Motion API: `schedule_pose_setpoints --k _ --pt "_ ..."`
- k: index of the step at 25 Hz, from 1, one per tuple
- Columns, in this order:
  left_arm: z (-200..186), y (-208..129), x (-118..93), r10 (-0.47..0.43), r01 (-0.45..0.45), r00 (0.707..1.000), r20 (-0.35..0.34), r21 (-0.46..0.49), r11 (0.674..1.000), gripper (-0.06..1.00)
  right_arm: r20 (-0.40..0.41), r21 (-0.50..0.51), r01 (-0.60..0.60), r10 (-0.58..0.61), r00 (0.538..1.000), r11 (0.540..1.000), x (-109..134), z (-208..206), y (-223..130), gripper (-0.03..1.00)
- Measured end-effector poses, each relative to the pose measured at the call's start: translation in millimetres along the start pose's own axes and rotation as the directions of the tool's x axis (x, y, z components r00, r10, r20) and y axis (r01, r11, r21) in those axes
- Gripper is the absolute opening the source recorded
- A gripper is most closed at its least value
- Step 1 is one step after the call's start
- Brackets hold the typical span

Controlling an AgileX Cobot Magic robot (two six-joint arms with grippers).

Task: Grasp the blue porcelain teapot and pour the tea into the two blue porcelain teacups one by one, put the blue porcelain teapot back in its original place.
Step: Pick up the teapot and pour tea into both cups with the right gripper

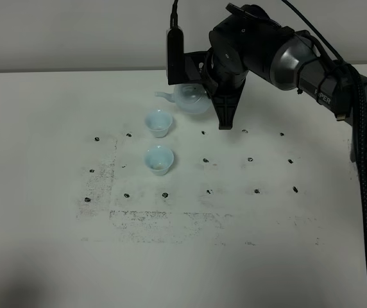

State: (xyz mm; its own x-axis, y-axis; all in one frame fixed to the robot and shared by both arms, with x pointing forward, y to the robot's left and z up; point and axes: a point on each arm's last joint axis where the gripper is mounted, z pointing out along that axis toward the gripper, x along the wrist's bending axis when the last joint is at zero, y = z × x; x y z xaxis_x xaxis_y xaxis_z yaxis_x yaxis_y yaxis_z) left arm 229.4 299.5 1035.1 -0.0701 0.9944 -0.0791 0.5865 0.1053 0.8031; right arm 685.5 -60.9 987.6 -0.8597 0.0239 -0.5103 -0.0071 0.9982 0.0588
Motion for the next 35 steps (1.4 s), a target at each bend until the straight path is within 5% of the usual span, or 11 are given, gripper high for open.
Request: schedule_pose_setpoints --k 35 --pt "0.0 0.0 0.0 0.000 0.000 1.000 0.000 0.000 1.000 0.72 0.141 0.056 0.247 -0.253 0.957 0.967 -1.7 18.1 11.8 0.05"
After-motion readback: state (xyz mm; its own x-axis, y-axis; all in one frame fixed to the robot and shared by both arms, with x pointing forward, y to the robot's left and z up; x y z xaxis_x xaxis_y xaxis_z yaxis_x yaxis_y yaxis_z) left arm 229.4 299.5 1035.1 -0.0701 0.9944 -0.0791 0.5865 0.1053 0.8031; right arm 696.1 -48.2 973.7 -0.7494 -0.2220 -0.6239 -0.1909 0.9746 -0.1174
